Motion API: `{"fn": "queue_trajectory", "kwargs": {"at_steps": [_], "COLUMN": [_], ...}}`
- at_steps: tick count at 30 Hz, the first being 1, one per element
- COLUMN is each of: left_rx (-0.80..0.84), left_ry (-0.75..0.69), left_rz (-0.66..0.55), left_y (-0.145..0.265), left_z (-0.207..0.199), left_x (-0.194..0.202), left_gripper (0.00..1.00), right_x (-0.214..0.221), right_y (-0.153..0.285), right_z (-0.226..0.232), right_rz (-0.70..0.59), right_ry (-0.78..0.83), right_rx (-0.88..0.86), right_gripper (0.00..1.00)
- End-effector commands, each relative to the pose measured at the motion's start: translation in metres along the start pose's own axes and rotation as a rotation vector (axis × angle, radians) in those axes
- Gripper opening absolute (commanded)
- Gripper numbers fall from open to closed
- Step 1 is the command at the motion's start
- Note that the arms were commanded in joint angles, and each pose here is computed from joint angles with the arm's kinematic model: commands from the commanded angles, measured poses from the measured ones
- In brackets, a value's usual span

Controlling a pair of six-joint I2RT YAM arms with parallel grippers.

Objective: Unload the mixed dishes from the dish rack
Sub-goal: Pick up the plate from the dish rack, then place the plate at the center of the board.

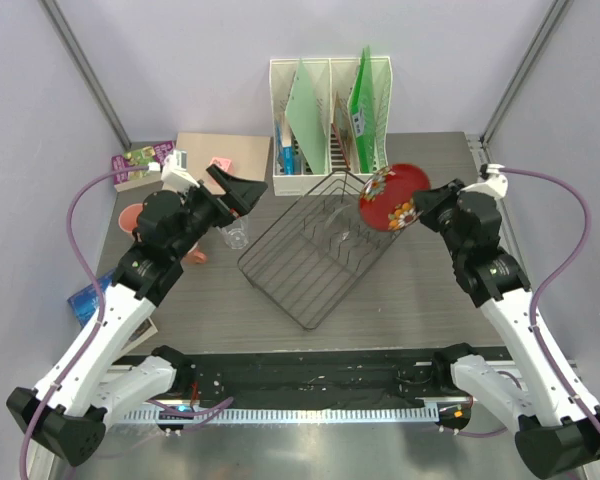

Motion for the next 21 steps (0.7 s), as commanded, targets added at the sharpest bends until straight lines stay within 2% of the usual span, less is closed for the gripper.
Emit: {"fn": "queue_trajectory", "kwargs": {"at_steps": [1,4,7,8,15,21], "left_rx": [-0.047,-0.074,-0.068,-0.073,-0.106,-0.136], "left_ry": [0.008,0.007,0.008,0.006,-0.014,0.0], "left_rz": [-0.02,-0.044,-0.032,-0.029,-0.041,-0.018], "left_y": [0.014,0.024,0.033,0.036,0.049,0.044], "left_z": [0.011,0.017,0.024,0.028,0.042,0.052], "left_x": [0.003,0.004,0.01,0.013,0.019,0.027], "left_gripper": [1.0,1.0,1.0,1.0,1.0,1.0], "right_x": [-0.05,-0.067,-0.071,-0.063,-0.028,-0.01], "right_y": [-0.025,-0.049,-0.086,-0.106,-0.152,-0.178], "right_z": [-0.012,-0.037,-0.07,-0.08,-0.166,-0.191], "right_rz": [-0.197,-0.259,-0.257,-0.22,-0.181,-0.096], "right_ry": [-0.164,-0.296,-0.388,-0.393,-0.472,-0.421], "right_rx": [0.152,0.198,0.249,0.259,0.419,0.483], "right_gripper": [0.01,0.01,0.01,0.01,0.01,0.01]}}
Point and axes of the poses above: each gripper's point midway between its finger pads, its own y axis back along the fingers, its own z axis along the line the jaws close on, x = y × z, the point moved 8 cm from there along y, back along the fingers, and after that the axes turned 8 degrees about y, right-handed, at the moved point
